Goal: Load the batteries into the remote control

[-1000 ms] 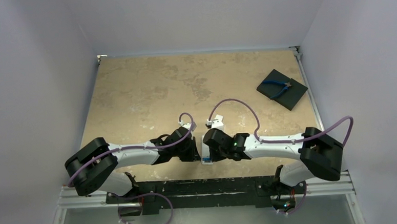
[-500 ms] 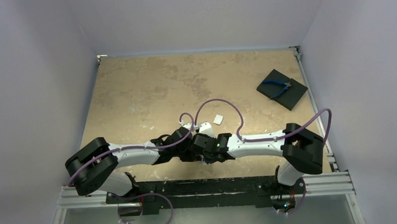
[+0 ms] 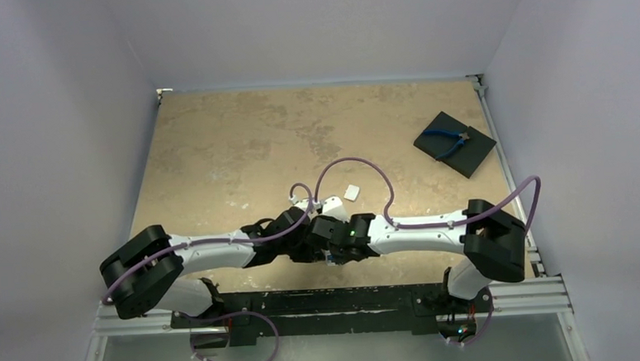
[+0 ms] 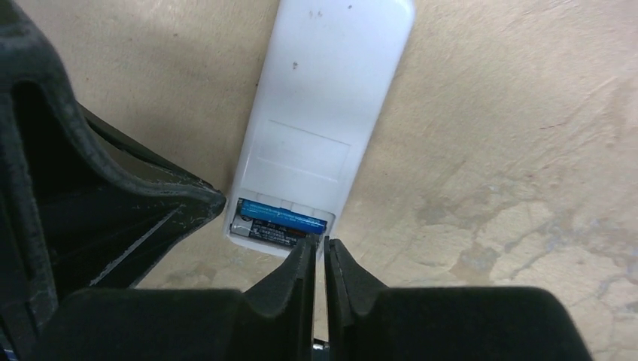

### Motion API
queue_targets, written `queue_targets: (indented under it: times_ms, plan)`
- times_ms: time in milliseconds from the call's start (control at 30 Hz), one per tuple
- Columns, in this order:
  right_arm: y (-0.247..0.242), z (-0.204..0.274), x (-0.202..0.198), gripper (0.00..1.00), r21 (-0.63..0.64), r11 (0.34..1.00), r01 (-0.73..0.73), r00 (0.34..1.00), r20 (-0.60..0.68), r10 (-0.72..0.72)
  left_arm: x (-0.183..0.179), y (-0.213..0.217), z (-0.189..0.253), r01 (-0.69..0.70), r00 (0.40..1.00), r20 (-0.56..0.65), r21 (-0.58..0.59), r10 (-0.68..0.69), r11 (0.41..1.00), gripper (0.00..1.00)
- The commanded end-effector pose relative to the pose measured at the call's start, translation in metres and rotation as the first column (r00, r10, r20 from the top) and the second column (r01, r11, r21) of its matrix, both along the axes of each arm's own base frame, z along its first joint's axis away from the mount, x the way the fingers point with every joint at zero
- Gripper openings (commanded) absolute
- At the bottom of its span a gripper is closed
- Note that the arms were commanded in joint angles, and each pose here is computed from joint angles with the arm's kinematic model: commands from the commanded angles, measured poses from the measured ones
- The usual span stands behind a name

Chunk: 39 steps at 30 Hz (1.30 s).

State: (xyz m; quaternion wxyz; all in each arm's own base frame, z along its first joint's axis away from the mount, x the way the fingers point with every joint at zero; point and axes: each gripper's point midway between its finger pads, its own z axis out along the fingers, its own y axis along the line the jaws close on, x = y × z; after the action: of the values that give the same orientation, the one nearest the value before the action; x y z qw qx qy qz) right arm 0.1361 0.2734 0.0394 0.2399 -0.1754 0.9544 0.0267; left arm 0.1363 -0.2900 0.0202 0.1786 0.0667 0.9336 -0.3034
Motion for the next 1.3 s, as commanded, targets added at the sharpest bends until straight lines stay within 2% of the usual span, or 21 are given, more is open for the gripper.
queue_targets:
  times_ms: [0,200,400,467,667,867,1133,1267]
  plan:
    - [0.004,0.044,0.02,0.19,0.045,0.998,0.045,0.992,0.113,-0.05,0.005,0.0,0.015,0.009,0.998,0.06,0.01,-0.01,1.0,0.02]
    - [-0.014,0.074,0.039,0.28,0.052,0.994,0.092,0.974,0.203,-0.101,0.01,0.013,0.025,-0.022,0.995,0.1,0.047,0.017,0.999,0.03]
    - [-0.027,0.099,0.06,0.44,0.087,0.991,0.106,0.96,0.252,-0.125,0.014,0.021,0.039,-0.05,0.99,0.137,0.064,0.041,0.997,0.07]
    - [-0.03,0.105,0.068,0.47,0.097,0.99,0.102,0.956,0.266,-0.125,0.016,0.024,0.046,-0.057,0.987,0.153,0.064,0.047,0.996,0.09]
    - [-0.037,0.119,0.097,0.57,0.129,0.99,0.056,0.953,0.289,-0.091,0.022,0.031,0.076,-0.081,0.976,0.206,0.052,0.068,0.995,0.27]
    - [-0.039,0.122,0.118,0.68,0.112,0.991,-0.071,0.952,0.305,0.034,0.028,0.046,0.111,-0.116,0.953,0.287,0.038,0.1,0.993,0.44]
    - [-0.03,0.107,0.136,0.84,0.055,0.975,-0.217,0.949,0.247,0.198,0.033,0.066,0.157,-0.136,0.916,0.386,0.043,0.11,0.99,0.54]
    - [-0.031,0.104,0.146,0.92,0.036,0.97,-0.24,0.944,0.24,0.225,0.031,0.071,0.18,-0.105,0.898,0.432,0.026,0.084,0.994,0.69]
